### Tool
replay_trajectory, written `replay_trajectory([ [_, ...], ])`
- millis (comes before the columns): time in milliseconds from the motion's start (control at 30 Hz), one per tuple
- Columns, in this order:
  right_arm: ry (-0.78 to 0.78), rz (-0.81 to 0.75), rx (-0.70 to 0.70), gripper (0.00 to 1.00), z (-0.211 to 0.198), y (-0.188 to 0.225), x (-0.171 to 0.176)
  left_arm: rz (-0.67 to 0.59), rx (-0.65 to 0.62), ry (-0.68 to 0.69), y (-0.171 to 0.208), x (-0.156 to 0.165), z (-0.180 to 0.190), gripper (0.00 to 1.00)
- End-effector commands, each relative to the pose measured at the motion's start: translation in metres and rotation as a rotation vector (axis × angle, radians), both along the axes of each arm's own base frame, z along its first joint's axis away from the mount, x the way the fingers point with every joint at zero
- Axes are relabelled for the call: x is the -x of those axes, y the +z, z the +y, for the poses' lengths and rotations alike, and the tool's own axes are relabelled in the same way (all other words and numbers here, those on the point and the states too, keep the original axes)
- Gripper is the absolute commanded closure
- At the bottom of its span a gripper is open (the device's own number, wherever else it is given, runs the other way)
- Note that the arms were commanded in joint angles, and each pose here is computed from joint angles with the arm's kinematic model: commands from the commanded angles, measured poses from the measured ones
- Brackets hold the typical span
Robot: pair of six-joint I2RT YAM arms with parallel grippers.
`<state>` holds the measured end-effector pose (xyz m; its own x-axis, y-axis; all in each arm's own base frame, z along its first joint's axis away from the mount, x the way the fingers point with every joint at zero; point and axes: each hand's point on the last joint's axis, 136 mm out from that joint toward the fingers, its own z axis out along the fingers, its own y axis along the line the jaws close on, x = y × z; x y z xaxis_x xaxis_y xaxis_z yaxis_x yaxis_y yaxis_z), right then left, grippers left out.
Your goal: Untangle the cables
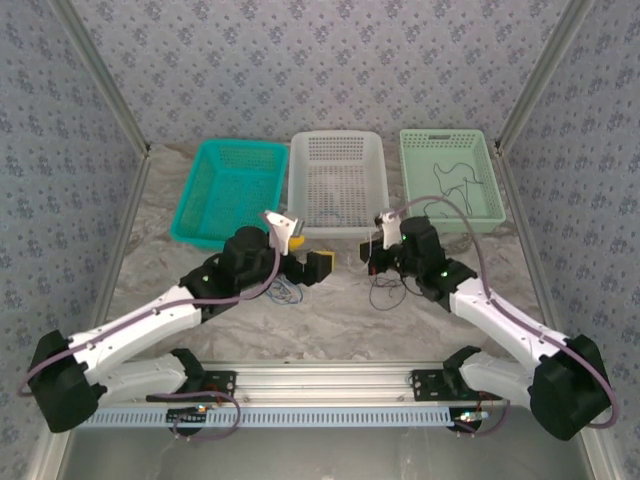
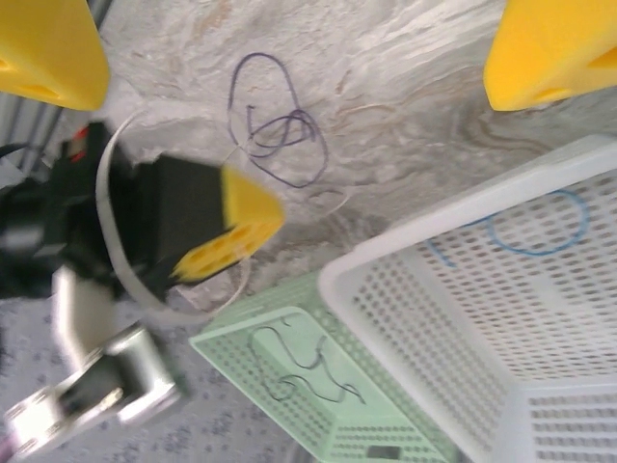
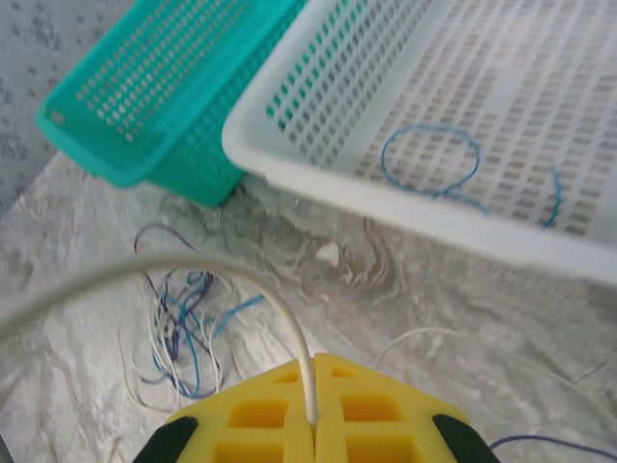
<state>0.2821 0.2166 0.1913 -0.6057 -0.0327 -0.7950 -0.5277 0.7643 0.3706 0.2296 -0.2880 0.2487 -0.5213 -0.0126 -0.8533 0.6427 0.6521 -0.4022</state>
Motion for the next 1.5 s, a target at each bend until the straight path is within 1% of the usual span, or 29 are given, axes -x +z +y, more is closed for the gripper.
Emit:
replay_trajectory([
  [0,0.012,0.000,0.040,1.00,-0.005,0.022,0.001,-0.038,-0.045,0.141,-0.003,-0.011,0.033,0.01],
  [133,0.028,-0.021,0.002,1.00,0.005,0.051,-0.008,-0.059,-0.046,0.299,-0.005,-0.017,0.069,0.00],
  [233,0.042,-0.021,-0.048,1.00,0.020,0.070,-0.020,-0.071,-0.025,0.361,-0.006,-0.015,0.089,0.01],
  [333,0.087,-0.012,-0.109,1.00,0.048,0.085,-0.034,-0.060,-0.015,0.417,-0.010,-0.015,0.107,0.00],
  [533,0.234,-0.023,-0.252,1.00,0.121,0.130,-0.064,-0.052,0.009,0.505,-0.016,-0.011,0.133,0.01],
  [600,0.266,-0.017,-0.324,1.00,0.141,0.141,-0.075,-0.041,0.001,0.548,-0.020,-0.009,0.144,0.01],
  [667,0.282,0.000,-0.372,1.00,0.158,0.143,-0.085,-0.034,-0.003,0.577,-0.023,-0.007,0.151,0.01],
  [833,0.327,0.057,-0.386,0.99,0.201,0.121,-0.109,-0.036,0.022,0.616,-0.025,-0.005,0.161,0.01],
  [1000,0.381,0.121,-0.477,0.98,0.239,0.104,-0.136,-0.032,0.021,0.617,-0.027,-0.004,0.162,0.01],
  [1067,0.403,0.152,-0.500,0.99,0.254,0.099,-0.141,-0.029,0.017,0.615,-0.028,-0.004,0.162,0.01],
  [1167,0.429,0.196,-0.469,0.98,0.279,0.085,-0.141,-0.027,0.011,0.619,-0.029,-0.005,0.163,0.01],
  [1267,0.390,0.268,-0.393,0.97,0.292,0.056,-0.146,-0.027,0.013,0.627,-0.027,-0.005,0.164,0.01],
  [1367,0.331,0.356,-0.361,0.94,0.295,0.025,-0.155,-0.032,0.025,0.627,-0.022,-0.003,0.166,0.00],
  [1400,0.300,0.382,-0.347,0.89,0.293,0.013,-0.160,-0.037,0.027,0.628,-0.019,-0.003,0.167,0.00],
  [1433,0.270,0.398,-0.332,0.81,0.291,0.005,-0.163,-0.041,0.031,0.628,-0.017,-0.002,0.168,0.01],
  [1467,0.240,0.418,-0.314,0.78,0.288,-0.005,-0.167,-0.044,0.033,0.630,-0.015,-0.002,0.169,0.01],
])
